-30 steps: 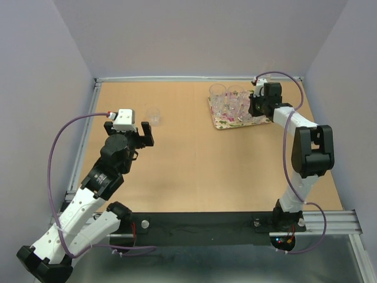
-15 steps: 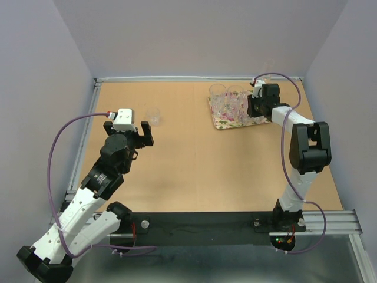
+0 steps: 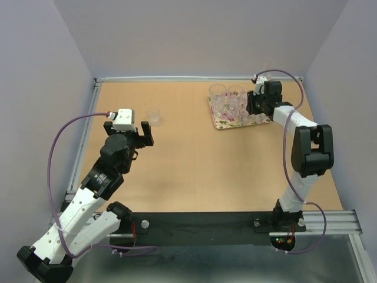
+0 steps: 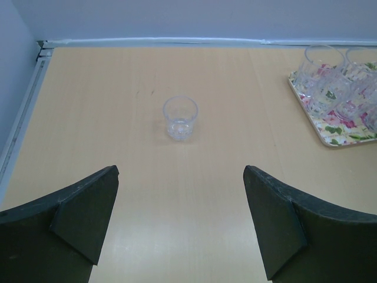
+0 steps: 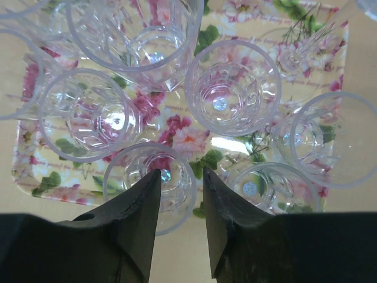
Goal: Place the glasses into the tray
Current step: Place the glass into the tray
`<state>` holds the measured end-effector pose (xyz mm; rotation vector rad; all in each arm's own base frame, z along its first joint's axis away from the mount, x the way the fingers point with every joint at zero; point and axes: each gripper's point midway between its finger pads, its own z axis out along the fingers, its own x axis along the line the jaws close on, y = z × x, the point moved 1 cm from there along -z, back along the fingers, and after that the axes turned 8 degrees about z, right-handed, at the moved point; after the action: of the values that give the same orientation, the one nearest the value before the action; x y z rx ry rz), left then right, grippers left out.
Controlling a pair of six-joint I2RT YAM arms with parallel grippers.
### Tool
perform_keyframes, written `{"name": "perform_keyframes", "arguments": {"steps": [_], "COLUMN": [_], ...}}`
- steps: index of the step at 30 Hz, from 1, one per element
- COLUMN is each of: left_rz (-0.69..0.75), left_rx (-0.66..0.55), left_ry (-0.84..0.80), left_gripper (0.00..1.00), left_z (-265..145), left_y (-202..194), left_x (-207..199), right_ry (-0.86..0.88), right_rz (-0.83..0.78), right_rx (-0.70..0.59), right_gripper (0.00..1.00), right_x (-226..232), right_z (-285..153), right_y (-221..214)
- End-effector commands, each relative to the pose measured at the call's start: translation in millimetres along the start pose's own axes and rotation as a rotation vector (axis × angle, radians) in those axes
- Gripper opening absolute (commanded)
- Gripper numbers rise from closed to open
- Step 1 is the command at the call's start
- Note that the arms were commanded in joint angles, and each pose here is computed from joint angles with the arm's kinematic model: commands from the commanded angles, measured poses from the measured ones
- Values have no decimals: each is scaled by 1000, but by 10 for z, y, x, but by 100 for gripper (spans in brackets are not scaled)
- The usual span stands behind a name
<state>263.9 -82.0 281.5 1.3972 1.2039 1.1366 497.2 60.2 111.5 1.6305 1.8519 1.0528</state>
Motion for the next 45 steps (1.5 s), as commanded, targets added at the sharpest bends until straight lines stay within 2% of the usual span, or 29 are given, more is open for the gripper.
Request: {"name": "perform_keyframes", "arguments": {"steps": [1,8,12,15,18,26,34,37,45], "left_rz": [-7,-9,-14,-13,-9,-11,-5,-3,-14], "left_rx": [-36,-40,-43,-42,-32,-23,-6,5,27], "left_ry": [6,9,8,5,-5,0,4,3,4], "left_gripper": [99,99,99,99,99,99,99,99,99], "left_z": [19,13,6,13,41,66,112,134,199], "left_y": [51,65,61,55,35,10,-32,-61,-103], "left_x": [14,24,24,15,-15,-16,-26,-40,-62], "right_ry": [23,43,158,227,292,327,338,358,434], "right_rz": [-34,-64,-152,-194,-219,-254,-267,-270,-270], "right_rx": [-193,-233,-259,-278,-295,-325,-315,-312,-280], "right_gripper": [40,40,40,49,50,54,92,98,100], "right_x": [97,178,414,564,706,821,830,859,927], "right_z": [-348,-599,-900,-1135,-1351,-1690,-1753,-1781,-1760], "right_y": [709,795,749,658,572,325,97,32,-206]}}
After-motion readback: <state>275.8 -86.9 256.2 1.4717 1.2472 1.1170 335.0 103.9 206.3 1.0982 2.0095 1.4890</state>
